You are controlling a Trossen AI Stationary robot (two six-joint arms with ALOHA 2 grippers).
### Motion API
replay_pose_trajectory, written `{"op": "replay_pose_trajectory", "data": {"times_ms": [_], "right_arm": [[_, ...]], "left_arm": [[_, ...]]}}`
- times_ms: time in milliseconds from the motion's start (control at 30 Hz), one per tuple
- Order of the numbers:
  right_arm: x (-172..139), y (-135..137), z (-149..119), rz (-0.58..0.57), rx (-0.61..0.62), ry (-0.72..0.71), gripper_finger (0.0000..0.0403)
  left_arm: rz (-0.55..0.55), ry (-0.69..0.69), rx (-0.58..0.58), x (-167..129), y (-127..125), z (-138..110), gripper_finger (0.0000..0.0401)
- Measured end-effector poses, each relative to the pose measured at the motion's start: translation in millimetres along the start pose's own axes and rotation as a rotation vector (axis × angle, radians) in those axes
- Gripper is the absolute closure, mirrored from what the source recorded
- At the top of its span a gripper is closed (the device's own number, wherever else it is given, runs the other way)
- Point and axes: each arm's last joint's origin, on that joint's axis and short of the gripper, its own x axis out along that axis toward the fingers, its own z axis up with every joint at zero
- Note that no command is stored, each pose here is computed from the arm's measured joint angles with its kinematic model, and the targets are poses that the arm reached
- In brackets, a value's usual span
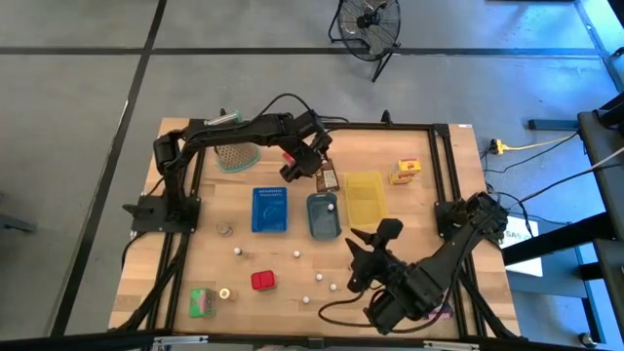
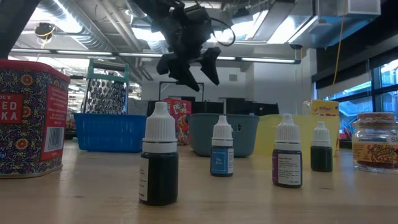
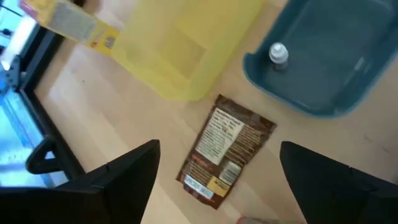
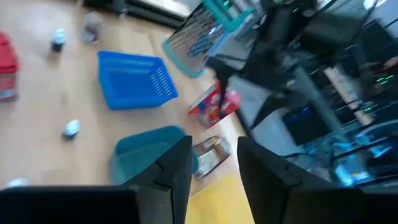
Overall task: Pick & Place Kitchen Items
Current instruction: Put the orange seasoning pack into the blue bin
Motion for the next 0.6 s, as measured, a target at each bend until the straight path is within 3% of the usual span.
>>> {"op": "replay_pose_trajectory", "data": {"times_ms": [100,300,600], "right_arm": [[0.6,-0.8,0.8,-0.020,-0.020,-0.020,0.0272],[-0.8,-6.2,3.2,-0.054,-0.036,-0.063,0.0272],[-4.1,-16.3,6.5,-0.084,-0.024,-0.107,0.0272]], "left_arm": [[0.003,0.011,-0.050,-0.4,0.6,-2.9,0.0072],[0.001,0.005,-0.275,0.8,-0.8,1.2,0.0072],[0.004,0.035,-0.067,2.6,-3.5,6.9,0.0077]]}}
